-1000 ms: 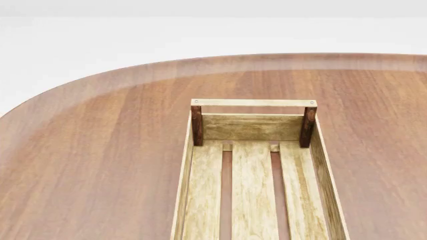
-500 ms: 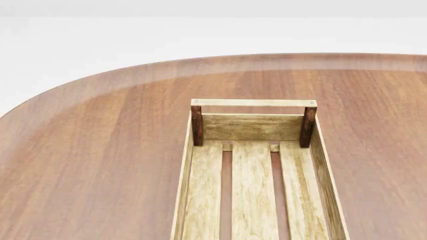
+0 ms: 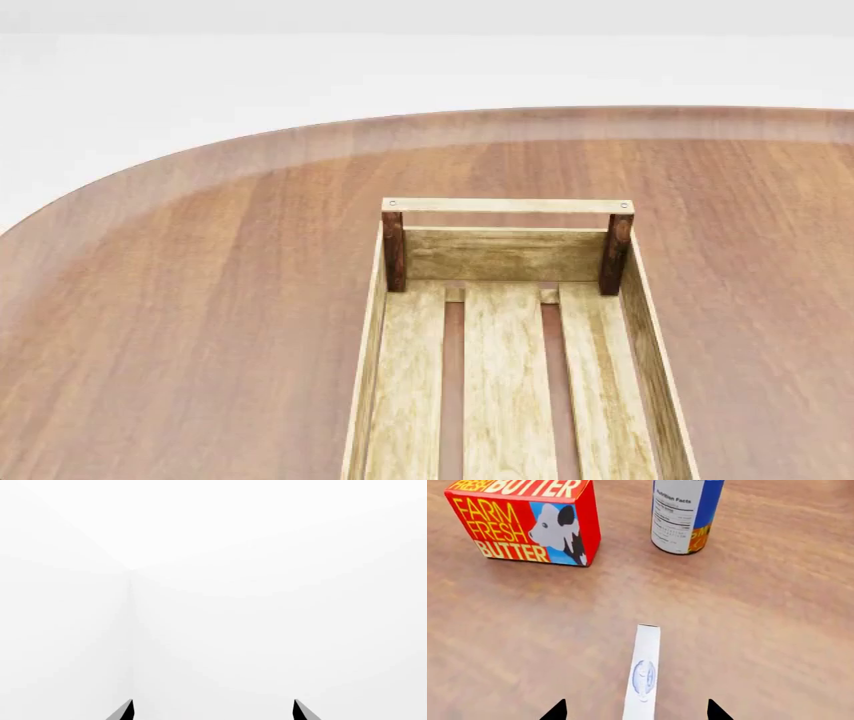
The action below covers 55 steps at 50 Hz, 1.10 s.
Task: Pick up the cream cheese and put it in the tray.
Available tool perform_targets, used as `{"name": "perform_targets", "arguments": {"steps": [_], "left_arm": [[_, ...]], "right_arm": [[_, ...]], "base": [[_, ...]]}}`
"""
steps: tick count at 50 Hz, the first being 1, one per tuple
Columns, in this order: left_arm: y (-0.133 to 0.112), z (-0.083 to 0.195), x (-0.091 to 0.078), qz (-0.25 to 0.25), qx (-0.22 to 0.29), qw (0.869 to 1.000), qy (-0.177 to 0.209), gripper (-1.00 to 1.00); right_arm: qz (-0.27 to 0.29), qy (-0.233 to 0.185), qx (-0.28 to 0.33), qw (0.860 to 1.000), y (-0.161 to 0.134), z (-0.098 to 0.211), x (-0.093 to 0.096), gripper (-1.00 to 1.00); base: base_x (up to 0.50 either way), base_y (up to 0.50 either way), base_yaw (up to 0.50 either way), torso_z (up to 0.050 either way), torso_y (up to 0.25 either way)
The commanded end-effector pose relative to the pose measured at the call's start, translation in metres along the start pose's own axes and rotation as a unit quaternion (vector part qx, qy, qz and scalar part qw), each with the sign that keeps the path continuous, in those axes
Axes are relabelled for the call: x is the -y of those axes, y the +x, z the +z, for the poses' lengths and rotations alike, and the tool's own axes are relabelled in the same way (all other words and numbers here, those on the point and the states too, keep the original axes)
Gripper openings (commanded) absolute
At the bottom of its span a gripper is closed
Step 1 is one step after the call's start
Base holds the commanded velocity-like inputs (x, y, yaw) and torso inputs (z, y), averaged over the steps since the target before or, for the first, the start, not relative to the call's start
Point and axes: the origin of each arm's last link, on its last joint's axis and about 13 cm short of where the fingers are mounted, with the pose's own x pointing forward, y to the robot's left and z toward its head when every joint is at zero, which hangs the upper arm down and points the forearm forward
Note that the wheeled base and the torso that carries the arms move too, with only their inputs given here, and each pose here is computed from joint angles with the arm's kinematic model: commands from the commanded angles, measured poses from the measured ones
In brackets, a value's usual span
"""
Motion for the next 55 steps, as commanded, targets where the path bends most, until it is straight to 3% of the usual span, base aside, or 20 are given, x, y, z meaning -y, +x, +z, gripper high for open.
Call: {"name": "perform_targets", "arguments": {"steps": [1,17,18,37,55], "left_arm": [[0.000,-0.001,0.000,-0.001,-0.001,1.000,0.000,1.00],[0.000,0.000,0.000,-0.001,-0.002,1.000,0.001,1.00],[0.000,-0.001,0.000,-0.001,-0.002,1.000,0.001,1.00],[-0.001,-0.001,0.001,-0.002,-0.002,1.000,0.003,1.00],[0.000,0.000,0.000,0.001,-0.002,1.000,0.002,1.00]], "right_arm": [[-0.002,0.004,-0.010,1.000,0.004,-0.005,0.001,1.00],[0.002,0.000,-0.014,1.000,0.005,-0.011,-0.001,1.00],[0.001,0.001,-0.014,1.000,0.005,-0.012,-0.001,-1.00],[0.011,0.016,-0.002,1.000,0.002,-0.014,-0.001,-1.00],[0.045,0.021,0.075,0.996,-0.029,0.030,-0.010,-1.00]], "base": [[0.00,0.00,0.00,0.000,0.000],[0.00,0.00,0.00,0.000,0.000],[0.00,0.00,0.00,0.000,0.000],[0.00,0.00,0.00,0.000,0.000],[0.00,0.00,0.00,0.000,0.000]]}}
